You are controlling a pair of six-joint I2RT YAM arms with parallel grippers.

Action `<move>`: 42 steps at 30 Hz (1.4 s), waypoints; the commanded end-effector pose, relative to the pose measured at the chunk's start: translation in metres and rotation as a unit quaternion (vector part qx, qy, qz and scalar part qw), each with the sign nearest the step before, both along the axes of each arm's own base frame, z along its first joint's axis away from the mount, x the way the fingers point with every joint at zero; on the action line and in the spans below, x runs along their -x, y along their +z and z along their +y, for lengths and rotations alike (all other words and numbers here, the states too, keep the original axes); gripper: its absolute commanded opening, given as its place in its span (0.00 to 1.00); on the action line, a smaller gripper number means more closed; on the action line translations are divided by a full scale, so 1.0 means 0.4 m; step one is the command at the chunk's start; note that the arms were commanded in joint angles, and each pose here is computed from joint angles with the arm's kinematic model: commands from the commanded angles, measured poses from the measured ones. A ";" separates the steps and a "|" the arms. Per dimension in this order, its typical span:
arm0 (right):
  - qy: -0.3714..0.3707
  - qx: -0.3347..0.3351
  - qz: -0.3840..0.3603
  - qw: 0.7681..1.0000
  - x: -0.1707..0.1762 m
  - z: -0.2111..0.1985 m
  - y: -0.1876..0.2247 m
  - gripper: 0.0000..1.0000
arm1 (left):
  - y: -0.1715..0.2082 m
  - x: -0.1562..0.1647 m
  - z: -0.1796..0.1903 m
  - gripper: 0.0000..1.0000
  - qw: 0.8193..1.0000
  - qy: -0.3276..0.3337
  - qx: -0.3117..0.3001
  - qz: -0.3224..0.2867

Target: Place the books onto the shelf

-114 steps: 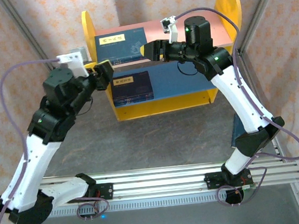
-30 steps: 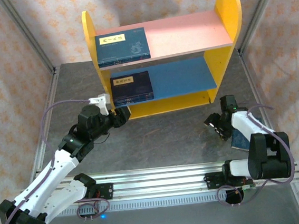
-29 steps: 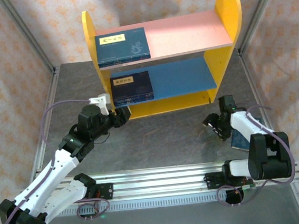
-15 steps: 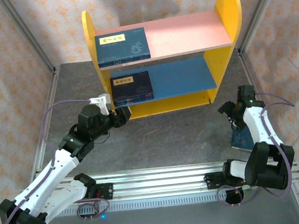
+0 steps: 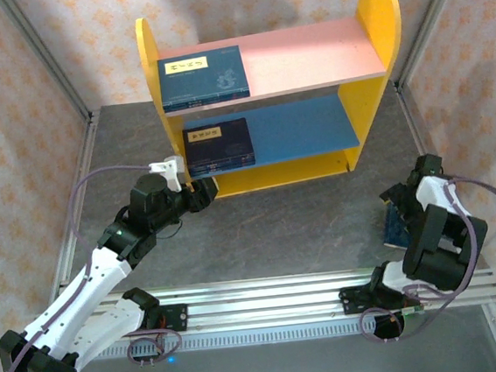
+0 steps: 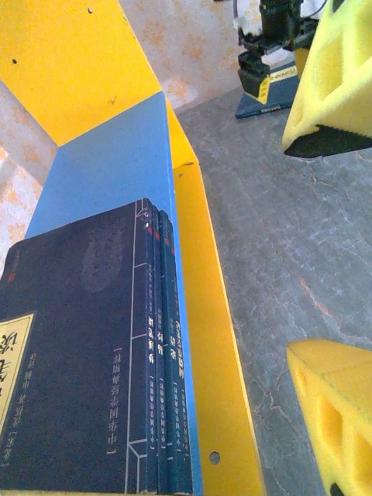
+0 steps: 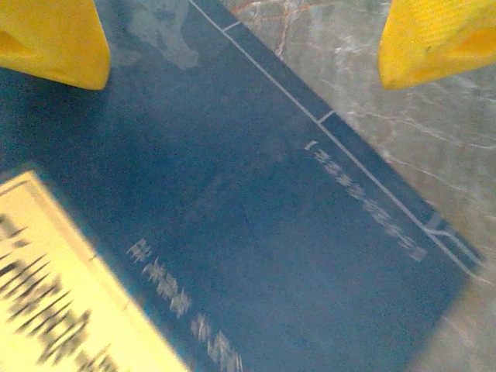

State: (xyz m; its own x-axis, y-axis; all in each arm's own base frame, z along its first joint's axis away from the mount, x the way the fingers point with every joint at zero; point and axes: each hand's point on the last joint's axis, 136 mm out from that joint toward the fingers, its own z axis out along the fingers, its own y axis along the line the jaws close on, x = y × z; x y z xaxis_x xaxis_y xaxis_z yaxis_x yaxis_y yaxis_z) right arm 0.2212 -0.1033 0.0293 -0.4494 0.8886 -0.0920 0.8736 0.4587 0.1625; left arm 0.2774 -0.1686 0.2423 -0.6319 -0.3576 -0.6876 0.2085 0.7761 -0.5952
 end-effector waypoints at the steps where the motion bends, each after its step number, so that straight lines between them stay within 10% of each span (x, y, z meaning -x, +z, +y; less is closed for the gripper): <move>1: 0.005 -0.038 -0.012 0.999 -0.010 0.031 -0.031 0.88 | 0.014 0.003 -0.005 0.64 1.000 -0.012 -0.005 -0.007; 36: 0.306 -0.112 -0.035 0.945 0.035 0.760 -0.073 0.86 | -0.132 0.005 -0.118 0.59 0.996 -0.046 -0.052 0.062; 42: 0.343 -0.086 -0.026 0.935 0.032 0.737 -0.053 0.86 | -0.143 0.005 -0.124 0.59 0.995 -0.046 -0.061 0.067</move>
State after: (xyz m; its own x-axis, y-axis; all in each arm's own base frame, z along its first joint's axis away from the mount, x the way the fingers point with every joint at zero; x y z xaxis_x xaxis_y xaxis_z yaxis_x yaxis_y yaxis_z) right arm 0.2474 0.2296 0.0432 -0.9029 0.4167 -0.1053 0.3077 0.7978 0.5184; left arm 0.2703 -0.2166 0.1798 -0.7669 -0.2018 -0.6092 0.2085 0.8194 -0.5340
